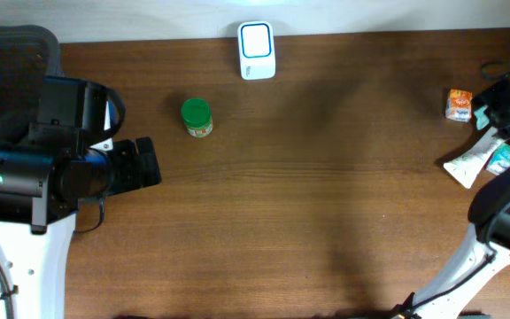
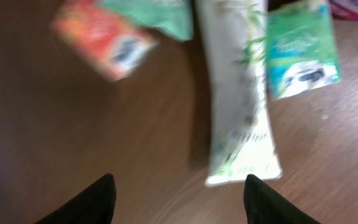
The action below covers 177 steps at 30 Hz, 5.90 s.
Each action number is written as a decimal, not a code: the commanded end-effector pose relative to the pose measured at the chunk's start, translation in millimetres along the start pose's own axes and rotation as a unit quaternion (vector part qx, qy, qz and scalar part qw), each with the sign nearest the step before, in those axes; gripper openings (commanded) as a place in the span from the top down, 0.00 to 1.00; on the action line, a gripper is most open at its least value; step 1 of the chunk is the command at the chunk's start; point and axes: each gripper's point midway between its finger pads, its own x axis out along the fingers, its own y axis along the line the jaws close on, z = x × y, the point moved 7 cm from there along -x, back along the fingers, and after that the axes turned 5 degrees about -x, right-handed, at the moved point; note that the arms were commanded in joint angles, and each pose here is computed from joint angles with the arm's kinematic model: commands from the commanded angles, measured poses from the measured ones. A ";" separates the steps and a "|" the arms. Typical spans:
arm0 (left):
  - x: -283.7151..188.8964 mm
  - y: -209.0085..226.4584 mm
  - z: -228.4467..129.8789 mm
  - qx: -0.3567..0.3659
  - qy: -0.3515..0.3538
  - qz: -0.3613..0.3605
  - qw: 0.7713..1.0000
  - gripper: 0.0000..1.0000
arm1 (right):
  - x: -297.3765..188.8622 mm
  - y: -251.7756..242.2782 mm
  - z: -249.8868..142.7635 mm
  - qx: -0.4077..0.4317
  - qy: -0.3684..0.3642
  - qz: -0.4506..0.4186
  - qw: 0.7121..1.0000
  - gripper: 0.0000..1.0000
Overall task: Scan the item barcode
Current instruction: 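Carry the conditioner tube to the right edge and drop it, then reach the right gripper to the green-lidded jar and grasp it, then lift the green-lidded jar with the right gripper, then hold the jar in front of the scanner window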
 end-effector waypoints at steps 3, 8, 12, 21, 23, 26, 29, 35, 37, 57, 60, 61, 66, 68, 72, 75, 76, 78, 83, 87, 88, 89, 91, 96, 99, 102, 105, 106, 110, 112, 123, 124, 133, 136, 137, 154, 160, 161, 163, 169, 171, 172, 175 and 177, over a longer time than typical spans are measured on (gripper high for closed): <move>-4.3 1.3 -0.9 -0.006 -0.008 -0.002 1.000 0.01 | -67.7 113.5 -76.5 -0.264 0.056 0.302 0.914 0.23; -4.3 1.3 -0.9 -0.006 -0.008 -0.002 1.000 0.01 | -41.1 205.8 -163.9 -0.419 0.067 0.295 0.856 0.01; -4.2 1.3 -0.9 -0.006 -0.008 -0.002 1.000 0.01 | -29.5 285.2 -248.3 -0.530 0.007 0.307 0.790 0.01; -4.2 1.3 -0.9 -0.006 -0.008 -0.002 1.000 0.01 | -22.2 377.6 -381.7 -0.621 -0.148 0.341 0.690 0.01; -4.2 1.3 -0.9 -0.006 -0.008 -0.002 1.000 0.01 | 6.7 384.8 -396.0 -0.631 -0.155 0.323 0.689 0.01; -4.3 1.3 -0.9 -0.006 -0.008 -0.002 1.000 0.01 | 41.0 389.2 -404.0 -0.635 -0.139 0.322 0.688 0.01; -4.3 1.3 -0.9 -0.006 -0.008 -0.002 1.000 0.01 | 55.8 390.0 -412.2 -0.640 -0.115 0.337 0.681 0.01; -4.3 1.3 -0.9 -0.006 -0.008 -0.002 1.000 0.01 | 64.6 389.4 -414.6 -0.543 -0.062 0.346 0.763 0.01; -4.2 1.3 -0.9 -0.006 -0.008 -0.002 1.000 0.01 | 67.0 389.7 -422.7 -0.493 -0.038 0.348 0.796 0.01; -4.2 1.3 -0.9 -0.006 -0.008 -0.002 1.000 0.01 | 76.7 337.0 -427.4 -0.573 -0.101 0.118 0.805 0.21; -4.2 1.3 -0.8 -0.006 -0.008 -0.002 1.000 0.01 | 51.1 334.6 -421.1 -0.589 -0.116 0.117 0.791 0.18; -4.3 1.3 -0.9 -0.006 -0.008 -0.002 1.000 0.01 | 40.0 338.7 -420.3 -0.594 -0.125 0.132 0.783 0.16; -4.2 1.3 -0.8 -0.006 -0.008 -0.002 1.000 0.01 | 22.4 360.3 -443.5 -0.611 -0.085 0.257 0.744 0.16; -4.2 1.3 -0.9 -0.006 -0.008 -0.002 1.000 0.01 | 16.3 371.6 -440.1 -0.600 -0.115 0.278 0.741 0.16; -4.3 1.3 -0.9 -0.006 -0.008 -0.002 1.000 0.01 | 43.2 374.9 -422.7 -0.496 -0.166 0.225 0.822 0.12; -4.3 1.3 -0.9 -0.006 -0.008 -0.002 1.000 0.01 | 66.4 380.9 -426.3 -0.487 -0.169 0.229 0.826 0.05; -4.2 1.3 -0.9 -0.006 -0.008 -0.002 1.000 0.01 | 77.1 381.8 -428.2 -0.488 -0.168 0.227 0.826 0.04; -4.2 1.3 -0.9 -0.006 -0.008 -0.002 1.000 0.01 | 89.2 380.8 -430.3 -0.490 -0.164 0.220 0.827 0.04; -4.2 1.3 -0.9 -0.006 -0.008 -0.002 1.000 0.01 | 105.4 378.3 -432.6 -0.494 -0.158 0.209 0.829 0.19; -4.3 1.3 -0.8 -0.006 -0.009 -0.002 1.000 0.01 | 102.2 375.1 -432.0 -0.498 -0.153 0.202 0.830 0.34; -4.2 1.3 -0.9 -0.006 -0.008 -0.002 1.000 0.01 | 96.8 370.9 -430.8 -0.502 -0.148 0.192 0.830 0.40; -4.3 1.3 -0.9 -0.006 -0.008 -0.002 1.000 0.01 | 92.7 368.5 -430.0 -0.504 -0.145 0.188 0.831 0.41; -4.2 1.3 -0.9 -0.006 -0.008 -0.002 1.000 0.01 | 82.3 362.6 -427.3 -0.519 -0.141 0.174 0.825 0.42; -4.3 1.3 -0.9 -0.006 -0.008 -0.002 1.000 0.01 | 65.3 316.2 -422.9 -0.561 -0.077 0.073 0.821 0.41; -4.2 1.3 -0.9 -0.006 -0.008 -0.002 1.000 0.01 | 68.9 295.8 -422.6 -0.582 -0.045 0.024 0.812 0.36; -4.2 1.3 -0.9 -0.006 -0.008 -0.002 1.000 0.01 | 69.4 290.0 -422.5 -0.589 -0.035 0.010 0.807 0.12; -4.3 1.3 -0.9 -0.006 -0.008 -0.002 1.000 0.01 | 65.6 282.6 -418.3 -0.601 -0.020 -0.007 0.799 0.01; -4.2 1.3 -0.9 -0.006 -0.008 -0.002 1.000 0.01 | 65.2 279.9 -415.8 -0.600 -0.015 -0.014 0.800 0.01; -4.2 1.3 -0.9 -0.006 -0.008 -0.002 1.000 0.01 | 65.5 275.7 -425.2 -0.636 0.074 0.042 0.767 0.01; -4.2 1.3 -0.9 -0.006 -0.008 -0.002 1.000 0.01 | 64.2 279.0 -429.2 -0.649 0.108 0.088 0.748 0.01; -4.2 1.3 -0.9 -0.006 -0.008 -0.002 1.000 0.01 | 58.1 287.7 -405.6 -0.594 0.134 0.131 0.782 0.12; -4.2 1.3 -0.9 -0.006 -0.008 -0.002 1.000 0.01 | 59.4 288.8 -407.0 -0.587 0.133 0.131 0.788 0.14; -4.2 1.3 -0.9 -0.006 -0.008 -0.002 1.000 0.01 | 80.5 285.4 -398.3 -0.488 0.077 0.042 0.869 0.14; -4.2 1.3 -0.9 -0.006 -0.008 -0.002 1.000 0.01 | 85.5 285.7 -404.2 -0.489 0.077 0.039 0.868 0.14; -4.2 1.3 -0.9 -0.006 -0.008 -0.002 1.000 0.01 | 86.3 285.3 -406.9 -0.476 0.078 0.035 0.875 0.14; -4.2 1.3 -0.9 -0.006 -0.008 -0.002 1.000 0.01 | 91.2 286.7 -407.2 -0.437 0.047 0.016 0.898 0.26; -4.2 1.3 -0.9 -0.006 -0.008 -0.002 1.000 0.01 | 92.0 284.6 -408.0 -0.439 0.050 0.010 0.897 0.41; -4.2 1.3 -0.9 -0.006 -0.008 -0.002 1.000 0.01 | 91.6 284.5 -407.3 -0.440 0.050 0.010 0.897 0.41; -4.2 1.3 -0.9 -0.006 -0.008 -0.002 1.000 0.01 | 85.1 286.2 -399.6 -0.444 0.046 0.015 0.895 0.41; -4.2 1.3 -0.9 -0.006 -0.008 -0.002 1.000 0.01 | 16.7 299.7 -333.9 -0.452 0.008 0.058 0.890 0.41; -4.2 1.3 -0.8 -0.006 -0.008 -0.002 1.000 0.01 | 3.9 290.5 -321.3 -0.440 0.032 0.057 0.896 0.41; -4.2 1.3 -0.9 -0.006 -0.008 -0.002 1.000 0.01 | 0.7 283.8 -319.5 -0.442 0.063 0.061 0.893 0.41; -4.2 1.3 -0.9 -0.006 -0.008 -0.002 1.000 0.01 | -3.0 266.8 -329.5 -0.485 0.178 0.100 0.850 0.41; -4.2 1.3 -0.9 -0.006 -0.008 -0.002 1.000 0.01 | -8.3 265.9 -337.0 -0.482 0.225 0.137 0.835 0.41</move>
